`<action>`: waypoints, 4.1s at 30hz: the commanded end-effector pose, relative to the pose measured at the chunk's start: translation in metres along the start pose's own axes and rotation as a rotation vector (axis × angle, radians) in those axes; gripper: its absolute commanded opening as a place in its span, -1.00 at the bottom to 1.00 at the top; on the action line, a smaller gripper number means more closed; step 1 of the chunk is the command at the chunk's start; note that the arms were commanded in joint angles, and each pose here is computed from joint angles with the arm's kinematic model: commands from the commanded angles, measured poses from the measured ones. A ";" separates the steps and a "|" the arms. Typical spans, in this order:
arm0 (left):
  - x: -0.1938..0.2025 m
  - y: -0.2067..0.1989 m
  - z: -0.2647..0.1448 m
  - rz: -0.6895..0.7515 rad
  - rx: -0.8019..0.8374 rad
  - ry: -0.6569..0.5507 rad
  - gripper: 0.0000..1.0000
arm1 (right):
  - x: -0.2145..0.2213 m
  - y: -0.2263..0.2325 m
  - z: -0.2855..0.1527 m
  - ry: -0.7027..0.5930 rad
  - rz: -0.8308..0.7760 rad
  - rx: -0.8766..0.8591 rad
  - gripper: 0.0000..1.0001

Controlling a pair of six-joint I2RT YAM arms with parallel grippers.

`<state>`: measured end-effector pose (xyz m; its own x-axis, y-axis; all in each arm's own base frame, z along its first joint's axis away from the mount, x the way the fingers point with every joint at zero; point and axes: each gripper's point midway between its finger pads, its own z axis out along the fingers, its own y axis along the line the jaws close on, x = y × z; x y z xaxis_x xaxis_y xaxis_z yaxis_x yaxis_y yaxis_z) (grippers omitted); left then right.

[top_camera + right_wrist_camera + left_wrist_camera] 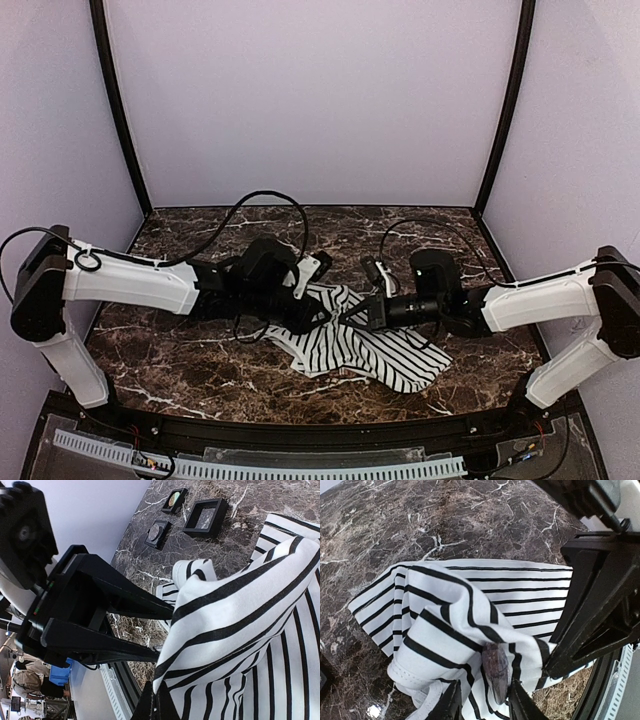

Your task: Remove the brooch from the garment

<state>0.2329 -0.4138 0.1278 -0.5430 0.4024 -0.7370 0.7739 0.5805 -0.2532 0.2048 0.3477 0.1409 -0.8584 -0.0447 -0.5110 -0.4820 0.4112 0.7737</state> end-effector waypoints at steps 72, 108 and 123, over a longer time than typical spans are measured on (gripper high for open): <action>-0.109 -0.110 -0.151 0.129 0.518 -0.546 -0.99 | -0.051 0.125 -0.062 -0.290 -0.393 -0.384 0.12; -0.091 -0.144 -0.152 0.195 0.728 -0.411 -0.98 | -0.055 0.079 -0.005 -0.124 -0.095 -0.307 -1.00; -0.068 -0.150 -0.127 0.166 0.733 -0.273 -0.98 | -0.055 0.106 -0.012 -0.090 -0.204 -0.399 -0.79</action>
<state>0.1854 -0.4100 0.2539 -0.4970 0.1964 -0.8452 0.8624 0.2198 -0.4560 0.1847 0.3706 0.2447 -0.7383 -0.0693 -0.6709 -0.6701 -0.0374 0.7413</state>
